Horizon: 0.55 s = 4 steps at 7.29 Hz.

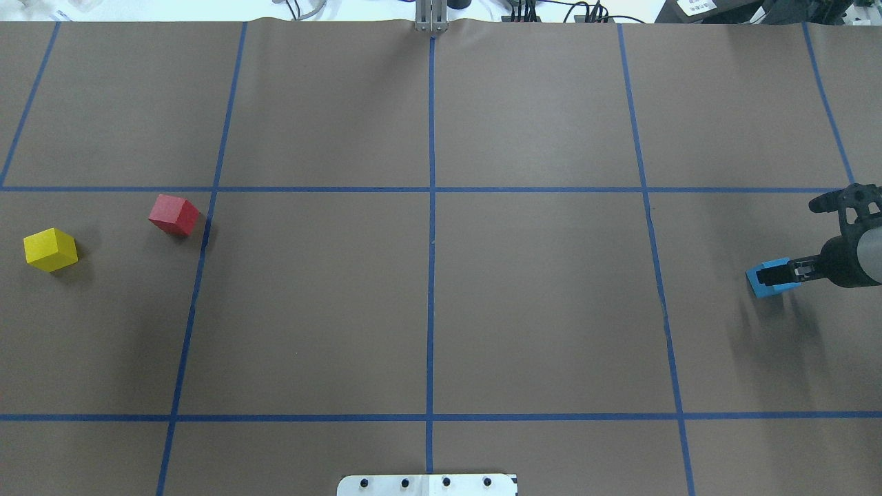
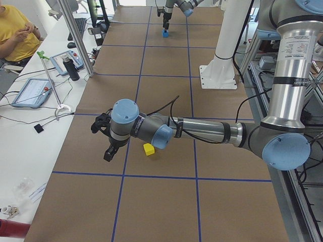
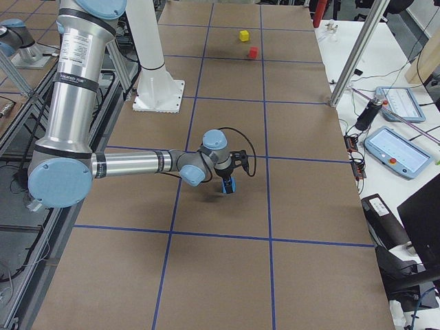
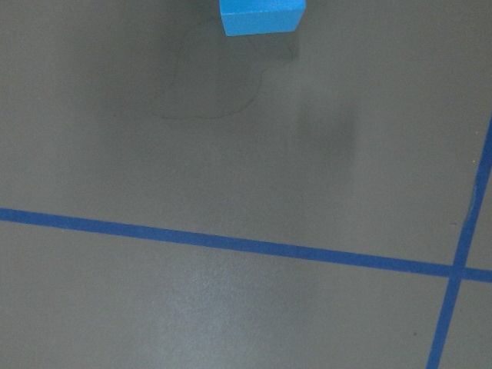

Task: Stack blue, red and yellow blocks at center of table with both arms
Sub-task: 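Reach the right gripper down to the blue cube and grasp it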

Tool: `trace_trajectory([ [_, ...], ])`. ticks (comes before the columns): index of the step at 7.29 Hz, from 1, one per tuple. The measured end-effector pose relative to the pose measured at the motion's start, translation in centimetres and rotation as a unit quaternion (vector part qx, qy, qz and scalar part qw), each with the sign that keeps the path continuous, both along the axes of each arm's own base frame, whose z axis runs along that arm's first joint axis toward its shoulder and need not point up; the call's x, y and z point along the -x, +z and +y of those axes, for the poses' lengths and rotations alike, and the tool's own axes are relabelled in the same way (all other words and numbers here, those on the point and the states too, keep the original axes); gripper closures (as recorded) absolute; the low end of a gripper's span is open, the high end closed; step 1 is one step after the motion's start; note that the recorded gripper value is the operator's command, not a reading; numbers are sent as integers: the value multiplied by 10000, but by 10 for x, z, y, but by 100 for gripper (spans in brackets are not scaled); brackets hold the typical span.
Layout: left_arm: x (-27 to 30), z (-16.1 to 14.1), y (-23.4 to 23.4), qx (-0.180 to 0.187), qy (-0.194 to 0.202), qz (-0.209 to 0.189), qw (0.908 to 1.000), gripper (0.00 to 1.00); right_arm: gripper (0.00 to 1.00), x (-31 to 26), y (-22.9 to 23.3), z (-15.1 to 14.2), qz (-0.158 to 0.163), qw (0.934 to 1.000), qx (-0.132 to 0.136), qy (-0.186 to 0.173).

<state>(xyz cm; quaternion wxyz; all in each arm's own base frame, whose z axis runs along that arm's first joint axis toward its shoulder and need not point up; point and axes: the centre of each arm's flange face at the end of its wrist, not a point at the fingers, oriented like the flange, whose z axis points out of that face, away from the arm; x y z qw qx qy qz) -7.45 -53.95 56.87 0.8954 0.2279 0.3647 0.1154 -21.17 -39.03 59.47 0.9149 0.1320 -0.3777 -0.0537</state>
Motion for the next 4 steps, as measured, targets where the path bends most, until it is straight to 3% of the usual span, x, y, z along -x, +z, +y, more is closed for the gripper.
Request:
trace_trajectory([
  [1, 0, 0, 0, -31, 0, -2, 10000, 0, 82, 5, 3, 2, 47, 10000, -23, -44],
  [2, 0, 0, 0, -54, -1, -3, 10000, 0, 100, 9, 7, 4, 94, 9999, -27, -88],
  [4, 0, 0, 0, -68, -1, -4, 10000, 0, 100, 14, 6, 4, 99, 9998, -68, -134],
])
